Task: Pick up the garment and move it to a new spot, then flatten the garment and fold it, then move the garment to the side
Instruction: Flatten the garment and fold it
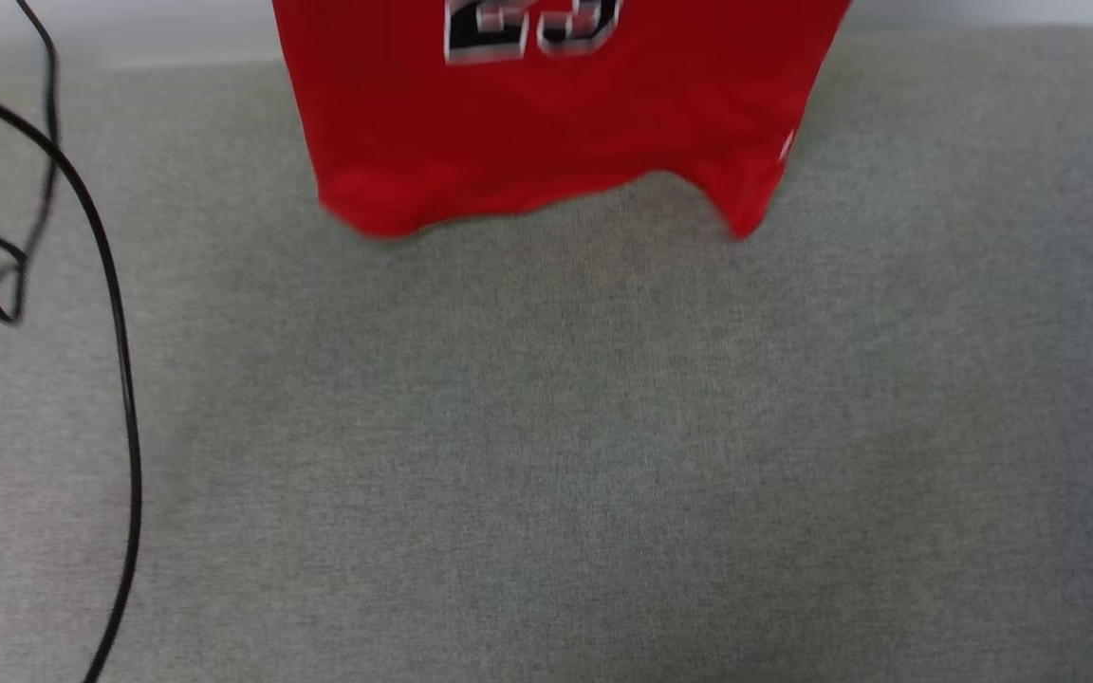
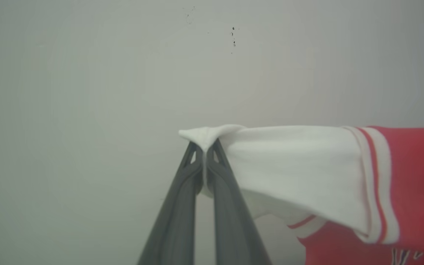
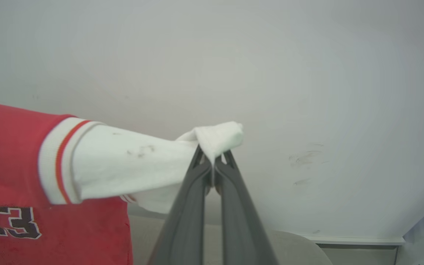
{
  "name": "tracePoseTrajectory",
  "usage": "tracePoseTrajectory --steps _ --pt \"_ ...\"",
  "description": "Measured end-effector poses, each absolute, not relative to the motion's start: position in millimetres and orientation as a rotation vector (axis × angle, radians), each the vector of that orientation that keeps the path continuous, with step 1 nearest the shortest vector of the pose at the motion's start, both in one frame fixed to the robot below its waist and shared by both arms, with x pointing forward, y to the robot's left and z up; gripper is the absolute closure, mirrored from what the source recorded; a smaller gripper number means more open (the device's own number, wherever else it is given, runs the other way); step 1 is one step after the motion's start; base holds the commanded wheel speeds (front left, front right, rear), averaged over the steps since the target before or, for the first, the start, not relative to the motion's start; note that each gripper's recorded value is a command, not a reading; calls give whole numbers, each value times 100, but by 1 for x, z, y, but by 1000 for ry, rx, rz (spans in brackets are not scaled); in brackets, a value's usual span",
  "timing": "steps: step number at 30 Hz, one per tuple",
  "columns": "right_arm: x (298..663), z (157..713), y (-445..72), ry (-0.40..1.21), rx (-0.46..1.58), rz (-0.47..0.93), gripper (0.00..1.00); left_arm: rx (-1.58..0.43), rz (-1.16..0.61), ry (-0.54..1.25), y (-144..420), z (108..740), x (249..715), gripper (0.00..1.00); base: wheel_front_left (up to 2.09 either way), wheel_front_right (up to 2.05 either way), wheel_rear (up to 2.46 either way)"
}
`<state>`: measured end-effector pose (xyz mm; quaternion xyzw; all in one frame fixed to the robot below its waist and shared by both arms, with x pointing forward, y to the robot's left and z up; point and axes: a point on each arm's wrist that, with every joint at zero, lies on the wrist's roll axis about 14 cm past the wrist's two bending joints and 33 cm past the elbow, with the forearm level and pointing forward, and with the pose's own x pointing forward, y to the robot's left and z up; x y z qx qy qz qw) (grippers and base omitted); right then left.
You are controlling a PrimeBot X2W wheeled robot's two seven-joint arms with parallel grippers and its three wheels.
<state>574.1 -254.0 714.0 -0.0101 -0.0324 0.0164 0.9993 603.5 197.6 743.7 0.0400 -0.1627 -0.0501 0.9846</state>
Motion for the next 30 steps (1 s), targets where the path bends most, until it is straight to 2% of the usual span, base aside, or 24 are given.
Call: tracePoseTrajectory --steps 8,13,23,30 --pt "632 746 -238 -204 -39 49 100 109 -64 -418 209 751 655 100 0 0 0" --pt "659 742 -227 -209 -54 67 100 96 -49 -430 214 742 679 100 0 0 0" --pt "705 668 -200 -79 -46 129 100 -8 -33 -253 220 650 715 100 0 0 0" --pt "710 613 -186 8 3 169 100 -99 -31 -90 223 577 709 100 0 0 0"
